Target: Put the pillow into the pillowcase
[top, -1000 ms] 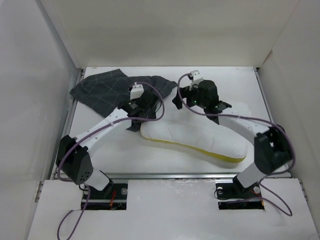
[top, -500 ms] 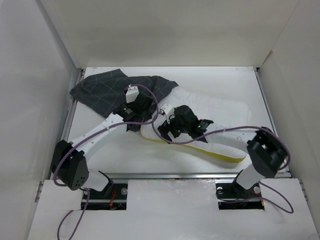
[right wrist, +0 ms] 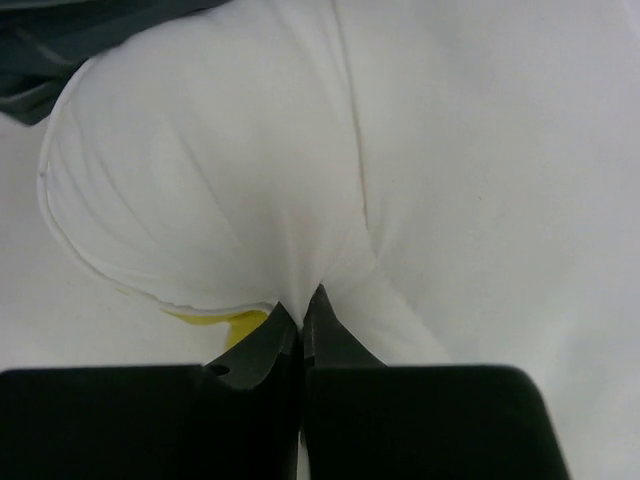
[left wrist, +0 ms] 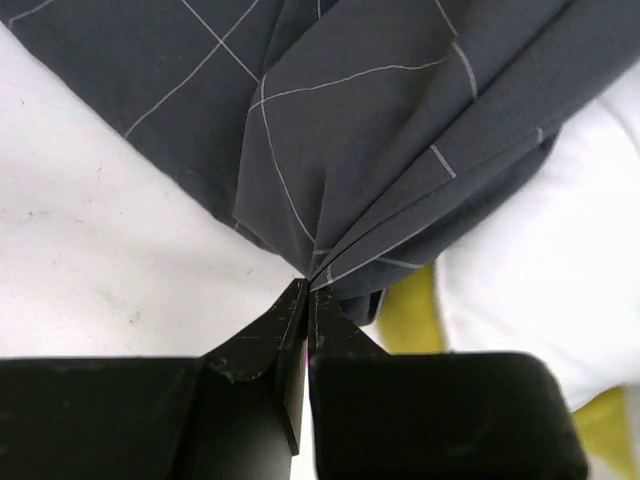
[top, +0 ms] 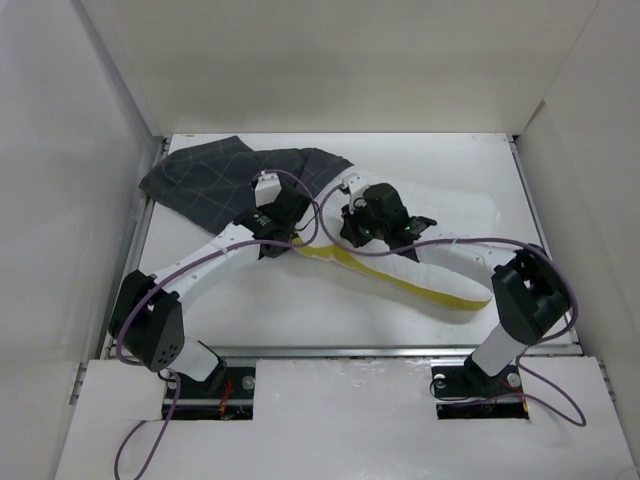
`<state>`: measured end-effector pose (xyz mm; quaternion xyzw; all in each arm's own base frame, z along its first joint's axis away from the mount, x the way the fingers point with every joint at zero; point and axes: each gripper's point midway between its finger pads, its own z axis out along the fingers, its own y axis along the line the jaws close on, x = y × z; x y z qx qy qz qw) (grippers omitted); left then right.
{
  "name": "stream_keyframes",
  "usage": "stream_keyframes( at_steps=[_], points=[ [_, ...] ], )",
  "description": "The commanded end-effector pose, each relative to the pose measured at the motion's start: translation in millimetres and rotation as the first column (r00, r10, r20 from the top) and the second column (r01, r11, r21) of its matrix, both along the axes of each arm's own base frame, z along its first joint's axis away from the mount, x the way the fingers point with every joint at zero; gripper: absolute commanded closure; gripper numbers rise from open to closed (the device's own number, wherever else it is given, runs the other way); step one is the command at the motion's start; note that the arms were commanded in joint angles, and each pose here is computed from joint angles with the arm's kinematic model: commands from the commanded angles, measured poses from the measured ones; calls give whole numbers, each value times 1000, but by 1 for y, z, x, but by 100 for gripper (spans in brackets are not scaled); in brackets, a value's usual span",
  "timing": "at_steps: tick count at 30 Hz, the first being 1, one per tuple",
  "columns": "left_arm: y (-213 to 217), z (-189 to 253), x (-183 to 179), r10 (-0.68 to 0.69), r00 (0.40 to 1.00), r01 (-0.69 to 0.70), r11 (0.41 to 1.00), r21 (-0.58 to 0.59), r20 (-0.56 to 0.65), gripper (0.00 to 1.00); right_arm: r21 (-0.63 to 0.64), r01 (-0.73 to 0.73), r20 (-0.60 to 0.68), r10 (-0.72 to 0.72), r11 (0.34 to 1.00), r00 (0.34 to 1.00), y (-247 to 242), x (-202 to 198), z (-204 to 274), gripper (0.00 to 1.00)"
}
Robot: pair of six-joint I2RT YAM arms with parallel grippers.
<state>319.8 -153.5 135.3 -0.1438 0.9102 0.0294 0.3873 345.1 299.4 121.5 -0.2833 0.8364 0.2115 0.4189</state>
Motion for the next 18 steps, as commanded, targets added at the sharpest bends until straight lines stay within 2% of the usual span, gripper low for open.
stream_keyframes(
  at_steps=[1,4,9,12,15,18],
  points=[
    [13,18,-20,-5,1000,5,999,36,-2,100,163,95,126,-117,982,985,-7,45,76,100],
    [7,32,-26,-42,999,41,998,54,13,100,182,124,70,-138,975,988,-7,58,73,100],
    [17,32,-36,-28,999,29,994,102,-16,100,318,74,22,-85,945,996,-9,68,88,100],
    [-1,39,-40,-98,995,99,991,88,-15,100,314,119,25,-133,942,991,-3,70,96,100],
    [-25,43,-46,-194,980,196,978,71,-30,100,354,137,-41,-131,925,990,12,74,90,100],
    [-20,43,-51,-182,982,187,974,127,-48,100,400,166,-75,-148,901,986,21,83,95,100]
  ],
)
